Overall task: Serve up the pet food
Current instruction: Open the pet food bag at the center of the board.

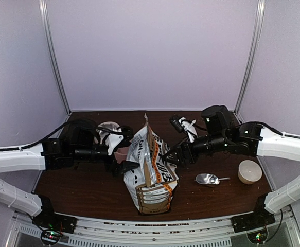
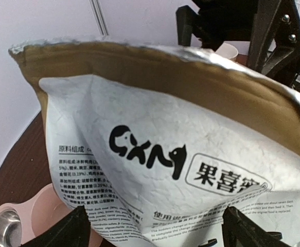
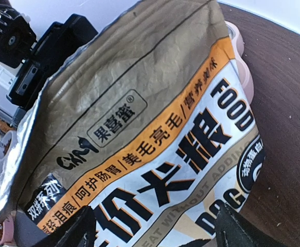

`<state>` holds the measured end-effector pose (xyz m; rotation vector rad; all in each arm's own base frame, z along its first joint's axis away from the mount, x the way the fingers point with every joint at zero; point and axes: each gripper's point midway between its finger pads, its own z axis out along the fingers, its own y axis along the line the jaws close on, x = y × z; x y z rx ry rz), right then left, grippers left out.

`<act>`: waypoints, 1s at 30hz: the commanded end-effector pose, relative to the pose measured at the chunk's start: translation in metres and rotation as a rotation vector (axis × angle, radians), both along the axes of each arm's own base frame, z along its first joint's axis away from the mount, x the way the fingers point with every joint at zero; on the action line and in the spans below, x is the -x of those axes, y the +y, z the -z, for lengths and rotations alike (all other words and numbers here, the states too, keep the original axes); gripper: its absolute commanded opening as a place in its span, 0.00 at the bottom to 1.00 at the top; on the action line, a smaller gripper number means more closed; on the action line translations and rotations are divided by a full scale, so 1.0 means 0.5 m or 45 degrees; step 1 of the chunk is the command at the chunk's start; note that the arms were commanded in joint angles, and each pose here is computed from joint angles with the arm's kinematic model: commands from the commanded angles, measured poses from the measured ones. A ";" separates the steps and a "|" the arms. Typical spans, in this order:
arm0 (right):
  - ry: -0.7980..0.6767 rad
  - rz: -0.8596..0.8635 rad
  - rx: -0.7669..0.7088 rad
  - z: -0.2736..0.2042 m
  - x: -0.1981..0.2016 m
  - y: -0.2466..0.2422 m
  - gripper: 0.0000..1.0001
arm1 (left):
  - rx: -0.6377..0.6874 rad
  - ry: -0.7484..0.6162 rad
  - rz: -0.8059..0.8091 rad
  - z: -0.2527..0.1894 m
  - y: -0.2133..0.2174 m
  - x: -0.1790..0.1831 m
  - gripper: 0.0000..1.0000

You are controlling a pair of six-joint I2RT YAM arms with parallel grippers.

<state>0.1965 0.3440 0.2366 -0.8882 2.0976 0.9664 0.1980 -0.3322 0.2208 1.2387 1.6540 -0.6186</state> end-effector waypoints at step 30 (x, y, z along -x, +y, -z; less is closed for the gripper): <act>-0.293 -0.422 -0.146 -0.033 -0.013 0.120 0.00 | 0.092 0.075 0.162 -0.042 -0.102 -0.008 0.00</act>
